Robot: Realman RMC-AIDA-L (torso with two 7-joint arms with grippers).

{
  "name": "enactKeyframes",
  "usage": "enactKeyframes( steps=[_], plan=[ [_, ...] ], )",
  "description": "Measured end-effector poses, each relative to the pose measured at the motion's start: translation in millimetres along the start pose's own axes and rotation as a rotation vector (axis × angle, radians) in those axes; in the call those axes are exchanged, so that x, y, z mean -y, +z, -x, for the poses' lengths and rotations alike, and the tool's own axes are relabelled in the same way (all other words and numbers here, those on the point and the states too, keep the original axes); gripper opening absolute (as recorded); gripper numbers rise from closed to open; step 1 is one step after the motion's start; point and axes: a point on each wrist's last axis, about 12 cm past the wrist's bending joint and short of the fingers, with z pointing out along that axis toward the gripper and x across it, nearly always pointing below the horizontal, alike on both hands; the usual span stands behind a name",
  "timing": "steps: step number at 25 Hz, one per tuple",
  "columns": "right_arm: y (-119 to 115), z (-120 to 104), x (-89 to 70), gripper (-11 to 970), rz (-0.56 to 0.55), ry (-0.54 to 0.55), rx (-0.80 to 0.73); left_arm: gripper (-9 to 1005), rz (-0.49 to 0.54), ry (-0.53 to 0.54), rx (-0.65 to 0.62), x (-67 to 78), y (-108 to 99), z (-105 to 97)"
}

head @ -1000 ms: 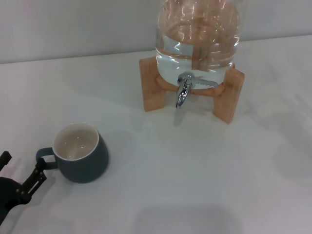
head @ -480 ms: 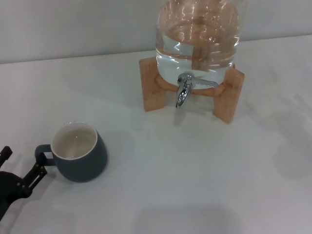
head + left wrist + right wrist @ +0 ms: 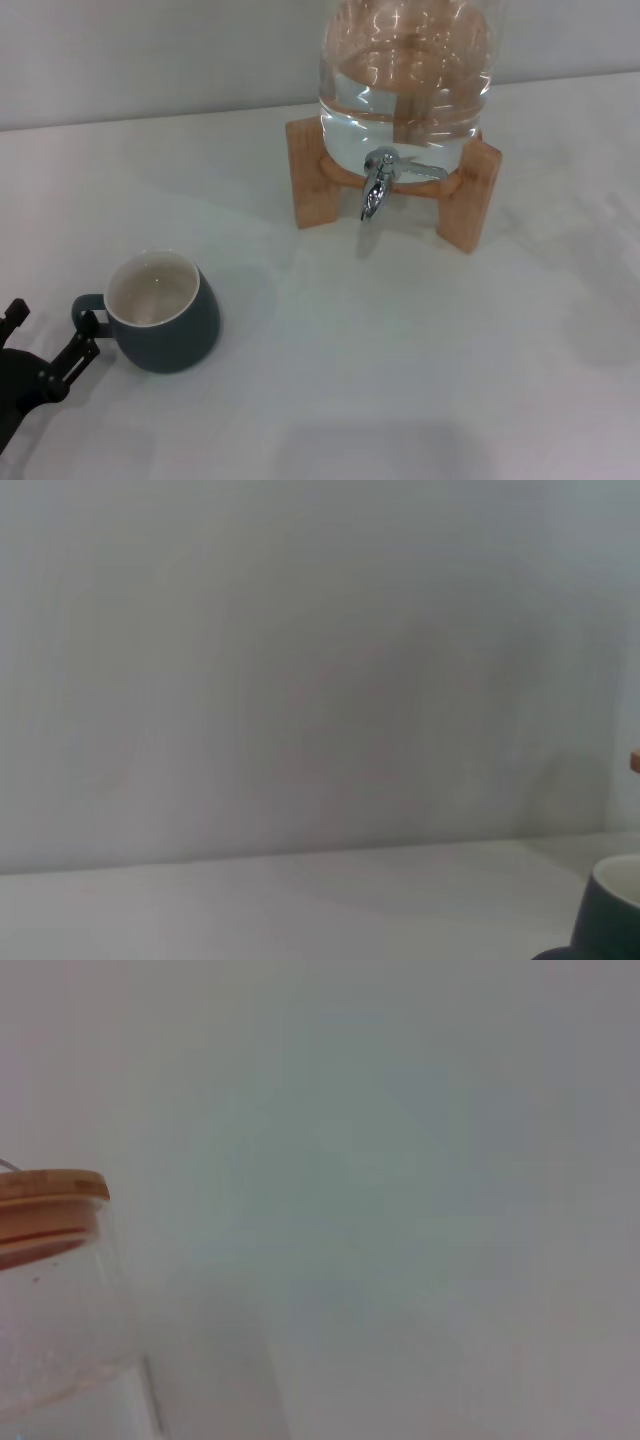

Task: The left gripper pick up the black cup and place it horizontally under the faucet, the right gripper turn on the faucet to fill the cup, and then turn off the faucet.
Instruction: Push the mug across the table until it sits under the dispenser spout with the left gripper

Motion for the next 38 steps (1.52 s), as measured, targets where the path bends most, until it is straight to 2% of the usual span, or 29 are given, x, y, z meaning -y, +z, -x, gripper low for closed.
enactKeyframes(
  steps=[38],
  plan=[
    [-6,-1,1.2,843,-0.012,0.003,0.003,802,0.015,-0.003,-0.019,-3.5,11,2]
  ],
)
